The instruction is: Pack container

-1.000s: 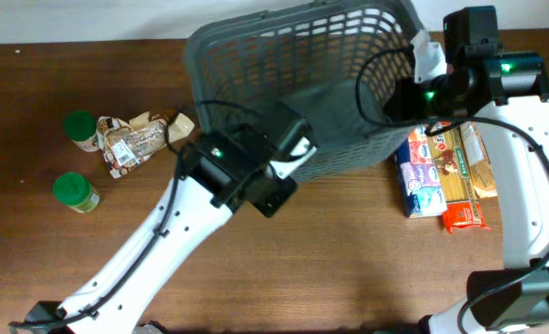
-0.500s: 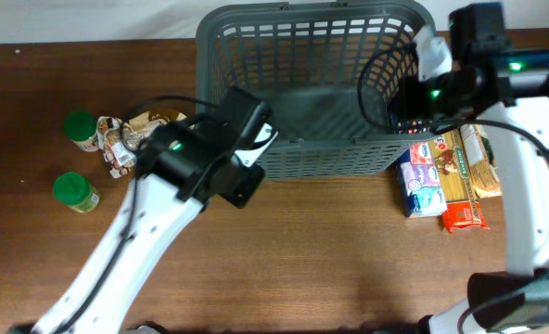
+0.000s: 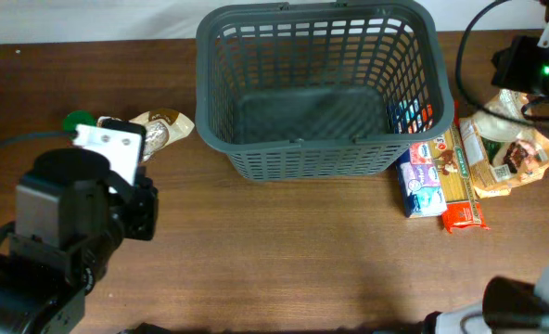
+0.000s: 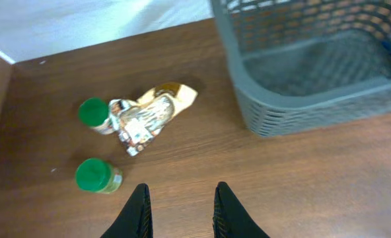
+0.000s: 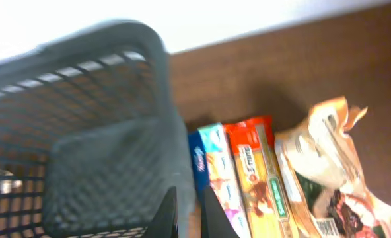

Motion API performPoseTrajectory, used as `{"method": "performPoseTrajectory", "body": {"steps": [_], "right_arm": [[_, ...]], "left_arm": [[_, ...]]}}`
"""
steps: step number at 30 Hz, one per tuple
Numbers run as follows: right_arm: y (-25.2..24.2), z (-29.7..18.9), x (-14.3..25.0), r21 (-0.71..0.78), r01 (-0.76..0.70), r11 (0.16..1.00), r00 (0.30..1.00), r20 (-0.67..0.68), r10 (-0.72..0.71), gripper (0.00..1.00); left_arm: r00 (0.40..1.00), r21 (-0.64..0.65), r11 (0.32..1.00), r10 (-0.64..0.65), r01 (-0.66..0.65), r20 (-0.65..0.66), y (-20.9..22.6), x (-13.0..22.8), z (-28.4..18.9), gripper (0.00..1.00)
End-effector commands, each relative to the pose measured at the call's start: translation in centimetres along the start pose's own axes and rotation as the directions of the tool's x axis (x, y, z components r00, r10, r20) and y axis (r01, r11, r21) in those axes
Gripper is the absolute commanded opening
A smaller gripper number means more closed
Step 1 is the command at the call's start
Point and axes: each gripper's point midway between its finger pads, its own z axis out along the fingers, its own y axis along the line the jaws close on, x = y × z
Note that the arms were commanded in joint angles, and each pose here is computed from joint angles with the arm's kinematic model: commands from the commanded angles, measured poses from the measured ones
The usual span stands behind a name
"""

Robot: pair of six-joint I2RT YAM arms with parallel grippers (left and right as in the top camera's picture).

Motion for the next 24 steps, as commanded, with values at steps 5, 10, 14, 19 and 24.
{"method": "performPoseTrajectory", "body": {"steps": [5, 10, 14, 19, 24], "right_arm": [[-2.8, 8.0, 2.8, 0.050, -0.090, 0.995, 0.977, -0.190, 0.098, 0.04], [-3.1, 11.8, 3.6, 0.038, -0.118, 0.992, 0.960, -0.250, 0.124, 0.04], [-0.1, 13.9, 3.8, -0.079, -0.112, 0.991, 0.958, -0.274, 0.086, 0.04], [2.8, 14.9, 4.1, -0.130, -0.068, 0.989, 0.960, -0.279, 0.029, 0.04], [5.2, 15.3, 4.1, -0.168, -0.026, 0.985, 0.964, -0.265, -0.019, 0.04]], "left_arm": [[0.998, -0.065, 0.997, -0.045, 0.043, -0.031, 1.6, 0.6, 0.2, 0.13], [0.997, -0.067, 0.997, -0.036, 0.031, -0.073, 1.7, 1.7, 0.1, 0.13], [0.996, -0.067, 0.997, -0.033, 0.027, -0.088, 1.7, 2.0, 0.1, 0.13], [0.995, -0.067, 0.997, -0.033, 0.027, -0.092, 1.7, 2.1, 0.1, 0.13], [0.994, -0.068, 0.997, -0.031, 0.024, -0.103, 1.7, 2.4, 0.1, 0.13]]}}
